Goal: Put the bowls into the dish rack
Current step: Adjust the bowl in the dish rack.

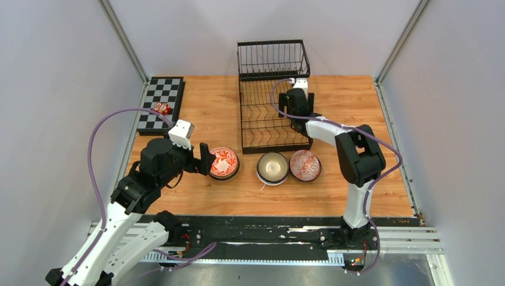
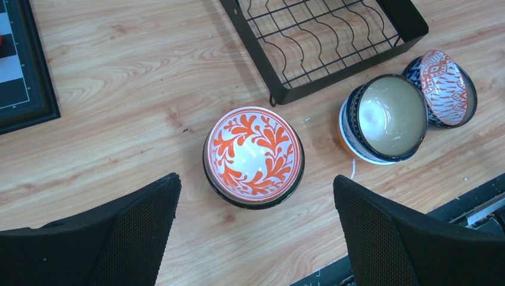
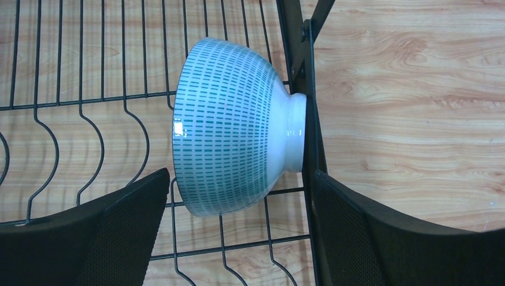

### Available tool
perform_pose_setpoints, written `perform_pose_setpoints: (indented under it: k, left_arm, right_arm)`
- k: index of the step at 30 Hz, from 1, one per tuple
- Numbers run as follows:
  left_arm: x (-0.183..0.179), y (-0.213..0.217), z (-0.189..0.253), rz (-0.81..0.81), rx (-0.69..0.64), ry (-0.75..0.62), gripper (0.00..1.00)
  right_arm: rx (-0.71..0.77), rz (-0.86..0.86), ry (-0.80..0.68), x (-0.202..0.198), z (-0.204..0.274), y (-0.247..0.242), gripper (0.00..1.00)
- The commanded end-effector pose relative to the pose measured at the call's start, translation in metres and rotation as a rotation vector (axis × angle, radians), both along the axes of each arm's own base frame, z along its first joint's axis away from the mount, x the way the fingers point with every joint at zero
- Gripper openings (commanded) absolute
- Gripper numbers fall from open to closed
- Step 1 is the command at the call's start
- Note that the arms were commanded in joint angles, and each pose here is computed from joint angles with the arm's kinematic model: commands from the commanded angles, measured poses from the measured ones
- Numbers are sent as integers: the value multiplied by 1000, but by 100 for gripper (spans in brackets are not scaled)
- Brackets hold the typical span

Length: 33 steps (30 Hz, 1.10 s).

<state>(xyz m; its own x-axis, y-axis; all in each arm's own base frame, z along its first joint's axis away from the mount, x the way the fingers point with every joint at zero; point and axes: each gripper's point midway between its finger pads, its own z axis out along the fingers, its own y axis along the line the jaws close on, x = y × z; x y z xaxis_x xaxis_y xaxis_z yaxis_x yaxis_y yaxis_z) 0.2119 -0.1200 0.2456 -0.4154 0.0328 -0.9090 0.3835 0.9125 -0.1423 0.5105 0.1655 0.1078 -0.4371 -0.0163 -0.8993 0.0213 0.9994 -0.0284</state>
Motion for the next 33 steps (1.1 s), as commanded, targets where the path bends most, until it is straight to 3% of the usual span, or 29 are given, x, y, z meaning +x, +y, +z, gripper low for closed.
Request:
perform_pose_setpoints:
  k: [1, 16, 28, 33]
  left_arm:
    - [1, 1, -6, -3, 18, 4, 100]
    - [2, 1, -6, -1, 19, 5, 100]
    - [1, 1, -6, 0, 20, 5, 100]
    - [1, 1, -5, 0, 18, 1, 100]
  right_arm:
    - [47, 8, -34, 15, 9, 5, 90]
    - [20, 19, -21, 23, 1, 4, 76]
    - [13, 27, -29, 18, 4, -1, 32]
    - [21, 53, -47, 11, 12, -1, 27]
